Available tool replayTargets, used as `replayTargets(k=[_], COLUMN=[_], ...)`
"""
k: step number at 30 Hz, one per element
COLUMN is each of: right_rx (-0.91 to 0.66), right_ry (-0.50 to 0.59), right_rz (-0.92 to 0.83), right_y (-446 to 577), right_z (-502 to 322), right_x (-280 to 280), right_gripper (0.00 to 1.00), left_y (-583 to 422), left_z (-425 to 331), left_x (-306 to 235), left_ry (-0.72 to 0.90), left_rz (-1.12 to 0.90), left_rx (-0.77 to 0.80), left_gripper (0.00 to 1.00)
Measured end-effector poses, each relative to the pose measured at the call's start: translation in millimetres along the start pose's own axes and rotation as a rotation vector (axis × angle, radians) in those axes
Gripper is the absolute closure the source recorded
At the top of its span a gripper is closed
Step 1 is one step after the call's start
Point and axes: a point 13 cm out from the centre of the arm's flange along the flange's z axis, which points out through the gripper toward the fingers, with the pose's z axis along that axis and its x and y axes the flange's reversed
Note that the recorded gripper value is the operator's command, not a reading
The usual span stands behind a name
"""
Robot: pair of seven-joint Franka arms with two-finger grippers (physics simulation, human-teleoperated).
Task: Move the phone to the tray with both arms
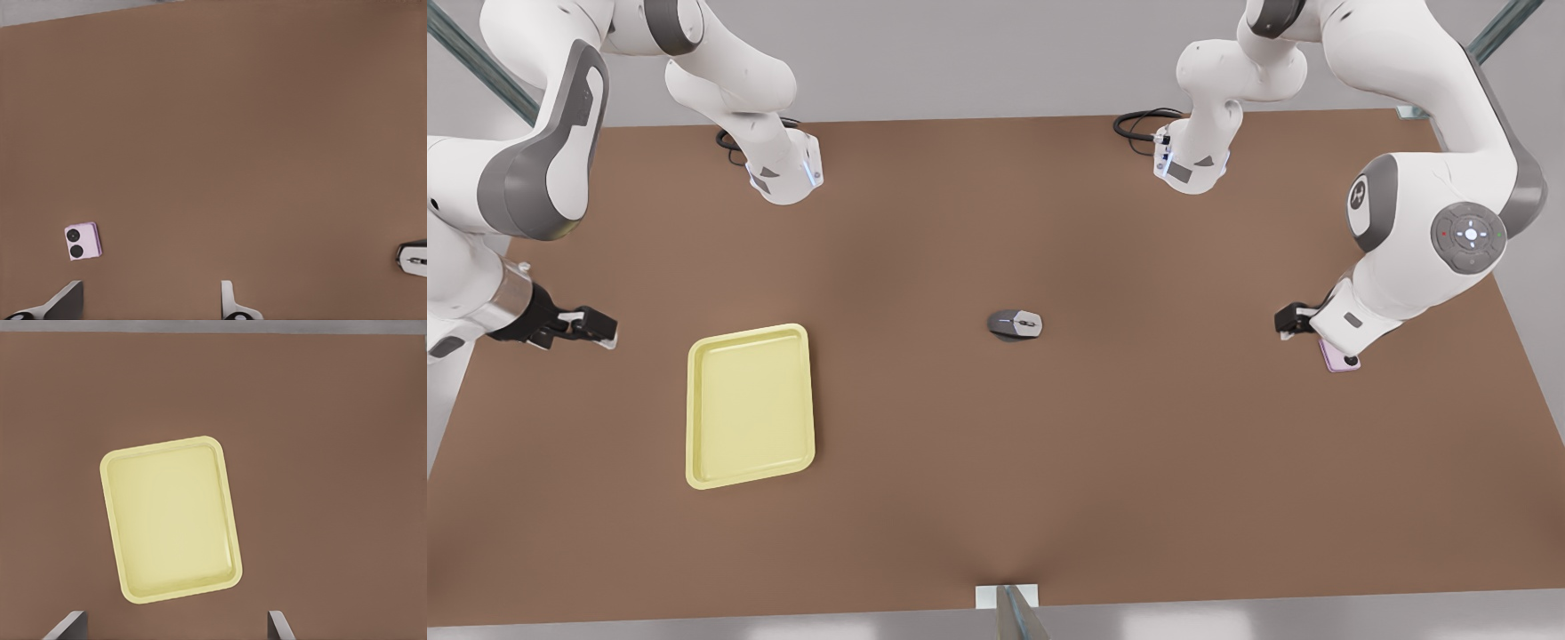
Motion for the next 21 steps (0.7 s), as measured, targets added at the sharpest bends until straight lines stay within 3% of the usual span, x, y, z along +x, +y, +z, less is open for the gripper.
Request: replayTargets(k=[3,8,13,21], right_rx=[0.001,0.002,0.003,0.003], right_ry=[-0.011,-0.021,-0.025,-0.028], right_rz=[-0.006,-0.014,-0.02,-0.026], right_y=[-0.2,0.1,-0.3,-0.4], right_z=[-1.0,-1.9,-2.3,-2.5], right_x=[-2.7,-5.0,-6.0,-6.5], right_gripper=[0.0,0.0,0.0,0.0], left_y=[12.1,92.0,145.9,222.3], left_z=[20.7,170.6,255.5,321.5], left_x=[-1.0,41.7,76.4,102.1], left_ry=[0.027,0.168,0.118,0.004], left_rz=[-0.021,-0.156,-0.208,-0.243], left_rx=[-0.01,-0.015,-0.012,-0.02], left_gripper=[0.0,0.0,0.0,0.0])
